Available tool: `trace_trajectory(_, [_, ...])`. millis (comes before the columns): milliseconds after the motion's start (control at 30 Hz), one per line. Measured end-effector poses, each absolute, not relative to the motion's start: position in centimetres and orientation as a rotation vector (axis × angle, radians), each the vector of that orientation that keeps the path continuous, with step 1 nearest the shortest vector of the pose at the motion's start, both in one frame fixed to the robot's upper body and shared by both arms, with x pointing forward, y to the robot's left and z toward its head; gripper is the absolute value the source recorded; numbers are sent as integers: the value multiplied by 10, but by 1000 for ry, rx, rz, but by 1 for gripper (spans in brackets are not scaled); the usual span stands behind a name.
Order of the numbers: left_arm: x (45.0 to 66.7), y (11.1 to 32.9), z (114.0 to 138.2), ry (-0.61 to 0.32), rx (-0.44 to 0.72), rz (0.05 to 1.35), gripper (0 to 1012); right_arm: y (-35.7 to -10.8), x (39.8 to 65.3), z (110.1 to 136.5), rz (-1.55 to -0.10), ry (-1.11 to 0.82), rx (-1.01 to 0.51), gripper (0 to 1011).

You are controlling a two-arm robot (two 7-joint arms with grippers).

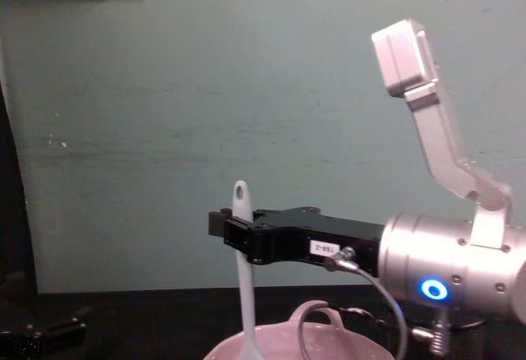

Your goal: Use the one hand to pick up the spoon and stir the clear water in the bowl.

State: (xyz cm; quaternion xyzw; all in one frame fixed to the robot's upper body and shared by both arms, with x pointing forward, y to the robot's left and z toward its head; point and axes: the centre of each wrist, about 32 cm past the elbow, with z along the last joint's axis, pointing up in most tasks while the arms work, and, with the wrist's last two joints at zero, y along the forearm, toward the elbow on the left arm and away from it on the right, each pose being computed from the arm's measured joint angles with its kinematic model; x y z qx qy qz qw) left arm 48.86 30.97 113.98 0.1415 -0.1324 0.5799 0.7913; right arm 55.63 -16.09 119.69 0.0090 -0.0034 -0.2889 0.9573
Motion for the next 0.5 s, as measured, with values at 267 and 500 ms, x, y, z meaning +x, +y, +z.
trace_trajectory(267, [489,310,1140,-285,304,1248,1011,-148,573,1198,-584,-3,35,120])
trace_trajectory(500, [489,310,1140,-285,304,1248,1011,-152,586,1198,-613,1,33,120])
